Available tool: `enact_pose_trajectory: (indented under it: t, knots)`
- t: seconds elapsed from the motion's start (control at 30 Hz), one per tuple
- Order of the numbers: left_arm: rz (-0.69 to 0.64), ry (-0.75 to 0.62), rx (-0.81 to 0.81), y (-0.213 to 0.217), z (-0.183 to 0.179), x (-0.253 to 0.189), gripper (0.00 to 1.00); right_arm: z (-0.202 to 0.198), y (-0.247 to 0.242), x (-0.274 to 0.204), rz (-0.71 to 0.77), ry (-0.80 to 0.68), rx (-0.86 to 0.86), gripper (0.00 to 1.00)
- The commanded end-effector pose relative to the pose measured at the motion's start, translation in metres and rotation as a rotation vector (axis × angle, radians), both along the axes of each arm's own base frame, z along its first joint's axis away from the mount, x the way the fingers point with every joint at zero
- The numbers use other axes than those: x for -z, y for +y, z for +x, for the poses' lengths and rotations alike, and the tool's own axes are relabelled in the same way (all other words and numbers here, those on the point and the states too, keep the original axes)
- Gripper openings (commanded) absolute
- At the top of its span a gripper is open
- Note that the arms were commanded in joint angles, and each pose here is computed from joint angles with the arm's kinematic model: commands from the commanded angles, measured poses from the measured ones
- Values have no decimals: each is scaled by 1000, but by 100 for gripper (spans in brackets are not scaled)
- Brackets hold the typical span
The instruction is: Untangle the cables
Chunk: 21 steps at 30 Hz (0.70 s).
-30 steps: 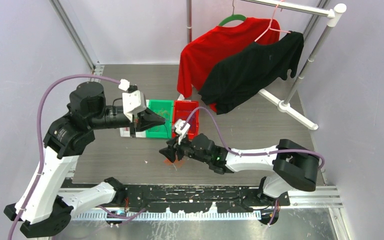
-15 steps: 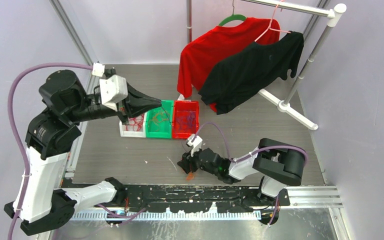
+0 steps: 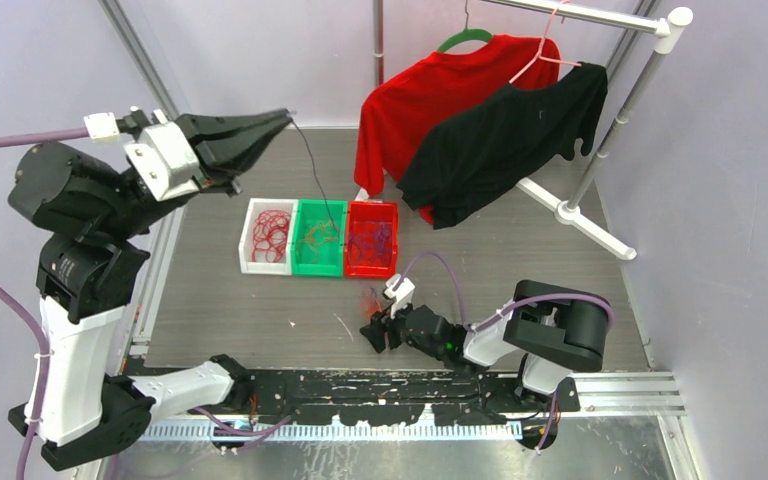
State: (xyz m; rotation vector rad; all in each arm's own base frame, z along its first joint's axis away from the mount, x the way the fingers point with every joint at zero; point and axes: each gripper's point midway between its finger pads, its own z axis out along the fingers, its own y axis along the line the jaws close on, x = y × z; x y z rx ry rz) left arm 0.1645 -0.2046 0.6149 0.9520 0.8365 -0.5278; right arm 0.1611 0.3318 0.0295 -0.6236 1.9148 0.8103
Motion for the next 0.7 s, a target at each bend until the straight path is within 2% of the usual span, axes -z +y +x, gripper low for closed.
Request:
enact_pose_trajectory:
  t: [0.0, 0.17, 0.37, 0.67]
  knots:
    - [-171, -303, -137, 31, -10, -79, 0, 7, 2, -14, 50, -41, 37, 65]
    - [-245, -381, -223, 46, -6, -103, 0, 7, 0, -12, 46, -40, 44, 64]
    - [-152, -323, -139, 31, -11, -81, 0, 5, -1, -25, 79, -51, 44, 63]
    - [-114, -299, -99, 27, -17, -68, 0, 7, 25, -126, 156, -169, -44, 80]
